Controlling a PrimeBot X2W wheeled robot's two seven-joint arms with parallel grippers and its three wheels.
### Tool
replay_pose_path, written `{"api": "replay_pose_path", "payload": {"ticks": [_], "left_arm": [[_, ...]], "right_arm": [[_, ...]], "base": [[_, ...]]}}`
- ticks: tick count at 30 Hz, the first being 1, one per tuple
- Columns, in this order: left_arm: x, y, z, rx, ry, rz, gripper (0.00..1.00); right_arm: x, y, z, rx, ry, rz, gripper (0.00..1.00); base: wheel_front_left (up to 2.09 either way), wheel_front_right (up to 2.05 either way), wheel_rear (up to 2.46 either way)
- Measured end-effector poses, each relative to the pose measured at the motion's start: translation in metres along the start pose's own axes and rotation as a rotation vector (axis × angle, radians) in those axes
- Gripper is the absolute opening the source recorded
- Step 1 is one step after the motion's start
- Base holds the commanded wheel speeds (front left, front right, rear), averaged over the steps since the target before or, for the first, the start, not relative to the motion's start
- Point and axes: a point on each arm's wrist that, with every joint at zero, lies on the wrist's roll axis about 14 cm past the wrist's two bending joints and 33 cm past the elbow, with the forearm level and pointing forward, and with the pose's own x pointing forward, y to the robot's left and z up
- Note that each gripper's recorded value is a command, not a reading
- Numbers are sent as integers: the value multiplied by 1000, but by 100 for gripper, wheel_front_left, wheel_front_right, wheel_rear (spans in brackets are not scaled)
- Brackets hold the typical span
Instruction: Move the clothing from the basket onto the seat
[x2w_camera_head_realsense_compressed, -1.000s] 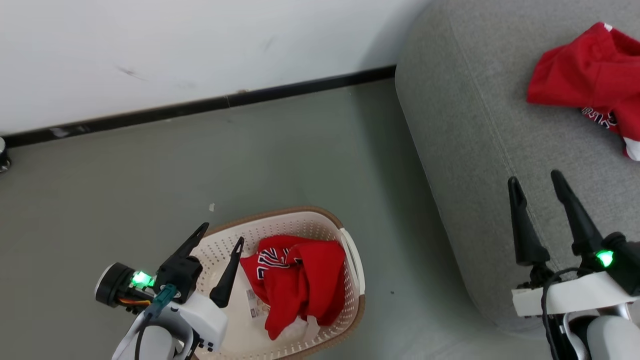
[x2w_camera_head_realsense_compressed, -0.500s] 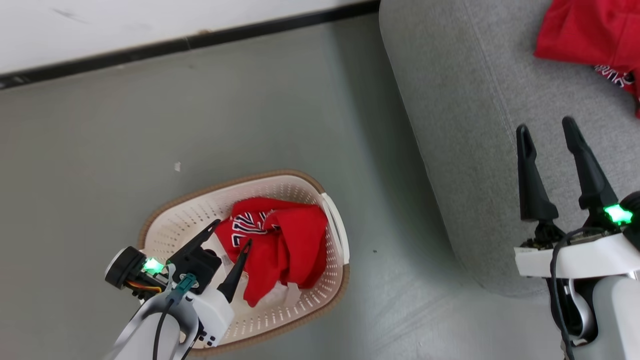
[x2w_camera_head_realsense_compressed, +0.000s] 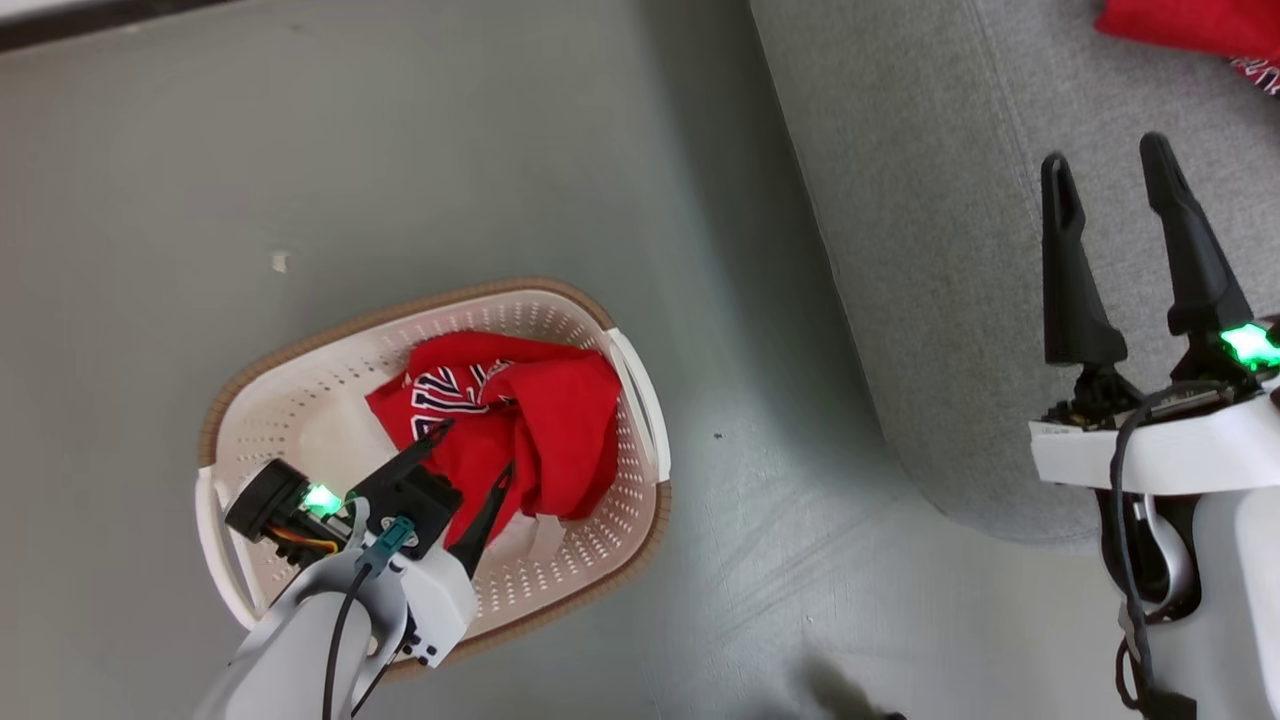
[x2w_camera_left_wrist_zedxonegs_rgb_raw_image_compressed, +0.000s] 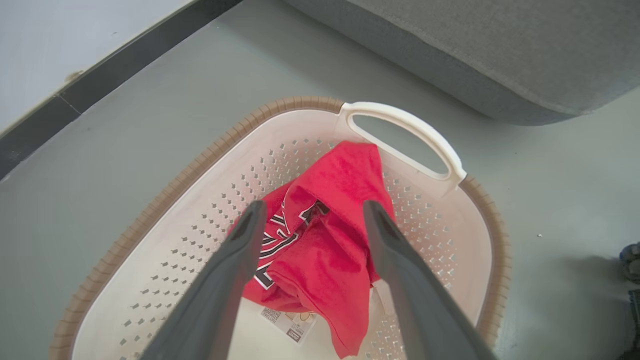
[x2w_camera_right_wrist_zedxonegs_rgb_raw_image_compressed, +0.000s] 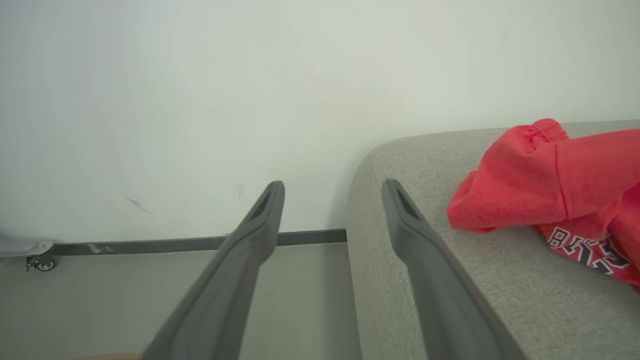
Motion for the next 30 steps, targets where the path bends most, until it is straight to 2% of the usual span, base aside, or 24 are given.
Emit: {"api": "replay_pose_path", "payload": {"ticks": [17, 30], "left_arm": [[30, -12, -58, -59, 132, -82, 100], [67, 4, -52, -48, 91, -83, 100]], "right_arm": [[24, -4, -26, -28, 23, 2, 100], [30, -9, -42, -29, 49, -4, 100]], "base": [[0, 0, 0], [0, 0, 0]]}}
